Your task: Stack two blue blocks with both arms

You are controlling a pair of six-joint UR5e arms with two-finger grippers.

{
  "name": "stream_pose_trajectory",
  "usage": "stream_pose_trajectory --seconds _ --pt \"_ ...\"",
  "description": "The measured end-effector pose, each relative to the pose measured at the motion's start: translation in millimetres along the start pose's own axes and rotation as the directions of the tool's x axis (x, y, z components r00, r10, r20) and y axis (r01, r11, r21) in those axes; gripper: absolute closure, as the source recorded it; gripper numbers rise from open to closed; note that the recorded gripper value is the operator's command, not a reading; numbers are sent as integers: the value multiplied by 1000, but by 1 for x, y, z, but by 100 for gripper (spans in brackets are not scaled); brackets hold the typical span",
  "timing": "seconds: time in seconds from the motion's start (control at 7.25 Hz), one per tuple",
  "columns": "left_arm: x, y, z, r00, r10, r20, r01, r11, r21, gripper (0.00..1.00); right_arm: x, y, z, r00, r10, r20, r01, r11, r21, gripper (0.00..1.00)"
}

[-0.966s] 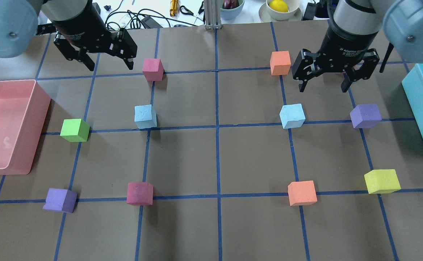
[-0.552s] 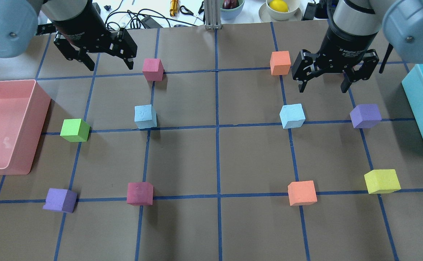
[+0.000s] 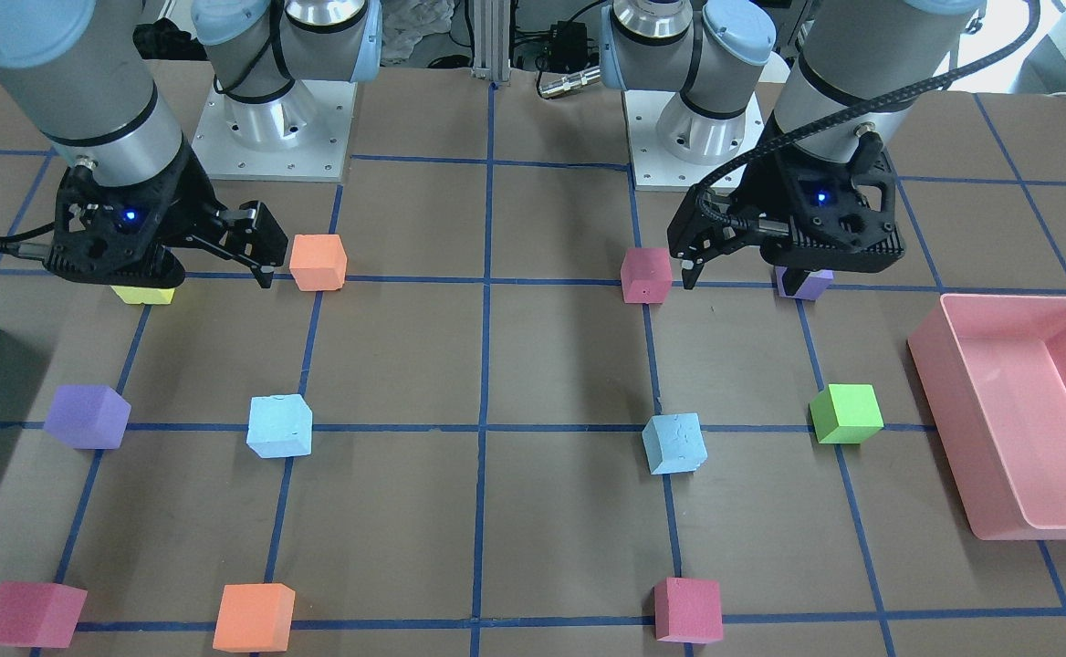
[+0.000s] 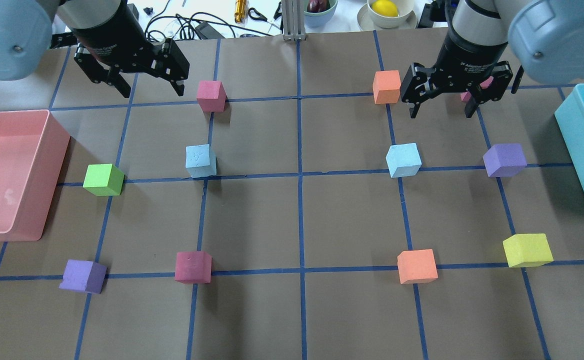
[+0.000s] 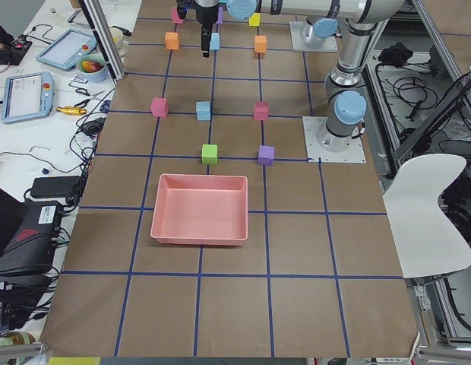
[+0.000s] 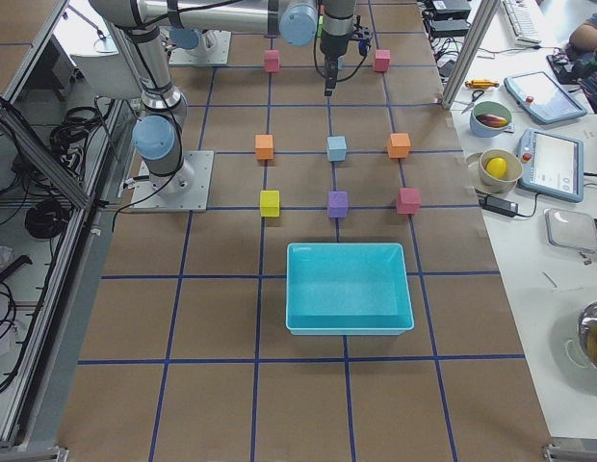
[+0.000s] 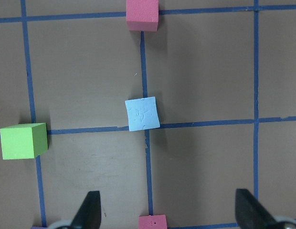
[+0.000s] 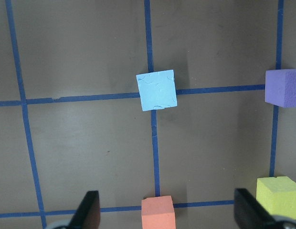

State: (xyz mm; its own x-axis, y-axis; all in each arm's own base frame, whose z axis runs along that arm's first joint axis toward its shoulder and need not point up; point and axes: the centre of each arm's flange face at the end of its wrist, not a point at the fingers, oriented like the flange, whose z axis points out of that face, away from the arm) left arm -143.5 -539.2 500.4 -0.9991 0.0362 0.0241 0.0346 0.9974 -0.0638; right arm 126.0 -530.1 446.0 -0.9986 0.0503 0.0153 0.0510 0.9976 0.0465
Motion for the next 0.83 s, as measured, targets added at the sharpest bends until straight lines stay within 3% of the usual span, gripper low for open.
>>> stream_pose_trajectory --seconds 0.14,0.41,0.83 --pt "0 0 0 1000 0 0 0 1000 -1 0 0 -17 21 1000 1 -1 -1 1000 -13 0" --pt "0 0 1 1000 0 0 0 1000 -2 0 -2 -60 72 1000 -11 0 11 1000 8 0" --pt "0 3 2 1000 2 0 -2 1000 -3 0 -3 -67 140 990 -143 12 143 989 -45 0"
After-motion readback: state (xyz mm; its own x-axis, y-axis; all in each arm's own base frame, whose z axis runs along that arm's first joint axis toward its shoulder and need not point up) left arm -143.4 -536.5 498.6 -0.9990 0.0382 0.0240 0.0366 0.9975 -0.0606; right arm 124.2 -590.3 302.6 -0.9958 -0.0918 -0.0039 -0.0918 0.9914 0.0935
